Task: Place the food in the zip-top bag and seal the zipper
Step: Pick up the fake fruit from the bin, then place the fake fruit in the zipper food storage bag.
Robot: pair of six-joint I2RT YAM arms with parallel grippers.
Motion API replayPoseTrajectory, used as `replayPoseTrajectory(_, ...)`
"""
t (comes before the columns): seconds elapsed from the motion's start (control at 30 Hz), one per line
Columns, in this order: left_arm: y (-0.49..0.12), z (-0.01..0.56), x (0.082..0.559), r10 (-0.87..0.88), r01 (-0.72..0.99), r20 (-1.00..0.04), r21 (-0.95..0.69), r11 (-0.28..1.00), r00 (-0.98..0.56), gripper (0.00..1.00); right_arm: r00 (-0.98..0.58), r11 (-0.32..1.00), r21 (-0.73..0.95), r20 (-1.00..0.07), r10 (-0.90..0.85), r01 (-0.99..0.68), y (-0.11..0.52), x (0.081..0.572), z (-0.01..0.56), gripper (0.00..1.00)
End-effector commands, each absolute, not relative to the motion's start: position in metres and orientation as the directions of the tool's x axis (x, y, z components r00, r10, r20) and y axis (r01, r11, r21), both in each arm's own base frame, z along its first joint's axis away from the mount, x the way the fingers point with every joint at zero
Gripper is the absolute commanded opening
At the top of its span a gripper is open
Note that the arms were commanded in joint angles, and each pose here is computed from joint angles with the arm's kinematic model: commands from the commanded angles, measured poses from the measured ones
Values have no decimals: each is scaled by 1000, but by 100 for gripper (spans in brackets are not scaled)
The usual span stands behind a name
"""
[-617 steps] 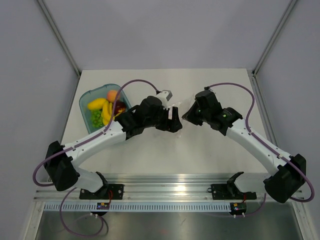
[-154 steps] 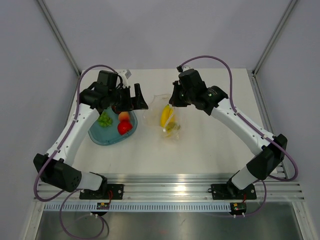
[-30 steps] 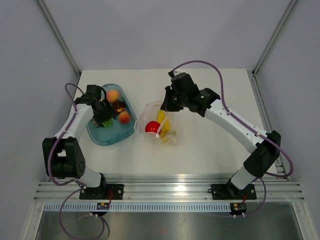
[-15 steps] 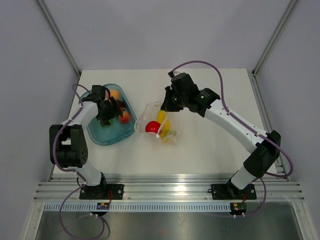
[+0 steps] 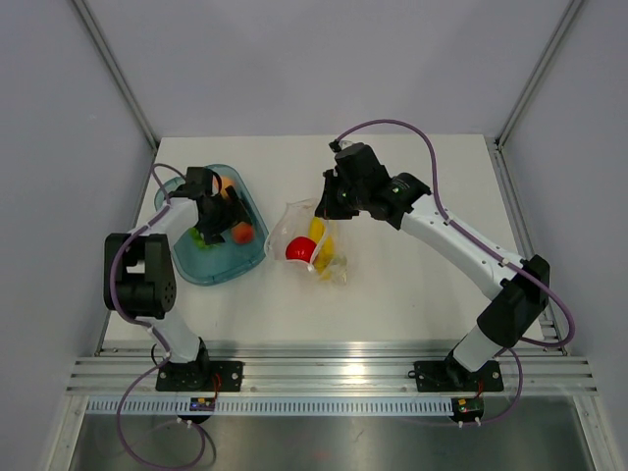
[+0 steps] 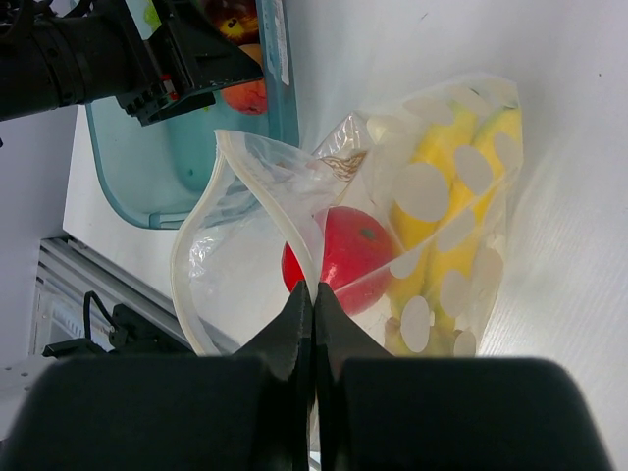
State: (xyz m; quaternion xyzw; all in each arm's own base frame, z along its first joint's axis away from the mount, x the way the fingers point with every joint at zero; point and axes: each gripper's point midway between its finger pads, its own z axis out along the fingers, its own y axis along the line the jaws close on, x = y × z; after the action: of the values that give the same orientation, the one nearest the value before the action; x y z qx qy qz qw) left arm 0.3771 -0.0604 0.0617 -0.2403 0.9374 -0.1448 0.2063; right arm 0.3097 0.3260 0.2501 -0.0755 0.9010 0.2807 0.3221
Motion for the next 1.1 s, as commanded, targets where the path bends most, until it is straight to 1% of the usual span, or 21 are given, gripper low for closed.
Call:
replayPoseTrajectory(0.0,-70,62,392,-496,-343,-347,-416,842,-796,98,-760,804,478,-648,53,-353,337,310,266,0)
replayPoseTrajectory(0.07,-72,57,393,-494,-342,-341,-417,842,-800,96,-759,804,480,-648,55,-352,337,310,267,0)
replayPoseTrajectory(0.1,-72,56,394,-494,-345,-339,-415,842,-800,88,-761,805,479,-647,54,-350,337,310,266,0)
replayPoseTrajectory(0.2,-71,50,391,-500,-365,-323,-396,843,-804,76,-759,804,479,-649,55,-351,336,309,267,0)
replayPoseTrajectory(0.3,-68,56,387,-500,-368,-330,-387,845,-801,69,-758,808,475,-649,56,-347,335,309,266,0)
replayPoseTrajectory(0.33,-67,58,383,-501,-373,-329,-379,847,-801,62,-758,808,475,-649,56,-347,335,309,266,0)
replayPoseTrajectory(0.37,-67,64,383,-501,-370,-337,-382,847,-797,59,-758,808,475,-649,56,-347,334,309,267,0)
replayPoseTrajectory(0.4,-67,80,383,-500,-354,-367,-396,847,-784,58,-758,808,477,-649,59,-346,334,310,267,0)
replayPoseTrajectory(0.43,-67,89,380,-499,-349,-371,-401,847,-783,57,-758,808,475,-649,56,-347,334,309,267,0)
replayPoseTrajectory(0.5,-67,112,375,-482,-317,-412,-408,856,-774,56,-757,809,474,-651,56,-348,334,309,267,0)
replayPoseTrajectory(0.57,-71,152,366,-468,-265,-464,-437,860,-752,55,-757,810,474,-650,57,-346,334,309,266,0)
replayPoseTrajectory(0.6,-74,167,362,-458,-239,-479,-449,861,-748,55,-758,810,472,-650,55,-347,334,309,265,0)
replayPoseTrajectory(0.63,-80,187,349,-450,-212,-478,-472,856,-755,55,-758,811,471,-650,53,-347,334,310,264,0)
replayPoseTrajectory(0.67,-84,213,351,-442,-169,-510,-494,853,-738,55,-758,813,469,-651,53,-345,335,311,263,0)
replayPoseTrajectory(0.77,-109,261,330,-383,-42,-559,-526,849,-735,54,-757,815,466,-651,53,-344,336,314,261,0)
replayPoseTrajectory(0.8,-126,279,324,-346,31,-587,-536,844,-732,54,-760,815,467,-648,51,-344,337,314,260,0)
replayPoseTrajectory(0.9,-163,303,301,-270,167,-598,-573,802,-755,54,-759,812,471,-649,53,-346,340,315,261,0)
replayPoseTrajectory(0.97,-189,311,286,-219,262,-573,-638,725,-789,54,-755,811,471,-654,56,-348,339,315,264,0)
replayPoseTrajectory(1.03,-211,316,272,-196,318,-543,-706,633,-816,54,-747,814,467,-662,63,-344,337,316,266,0)
replayPoseTrajectory(1.07,-219,316,266,-184,327,-537,-715,618,-823,54,-746,818,464,-662,66,-340,336,317,265,0)
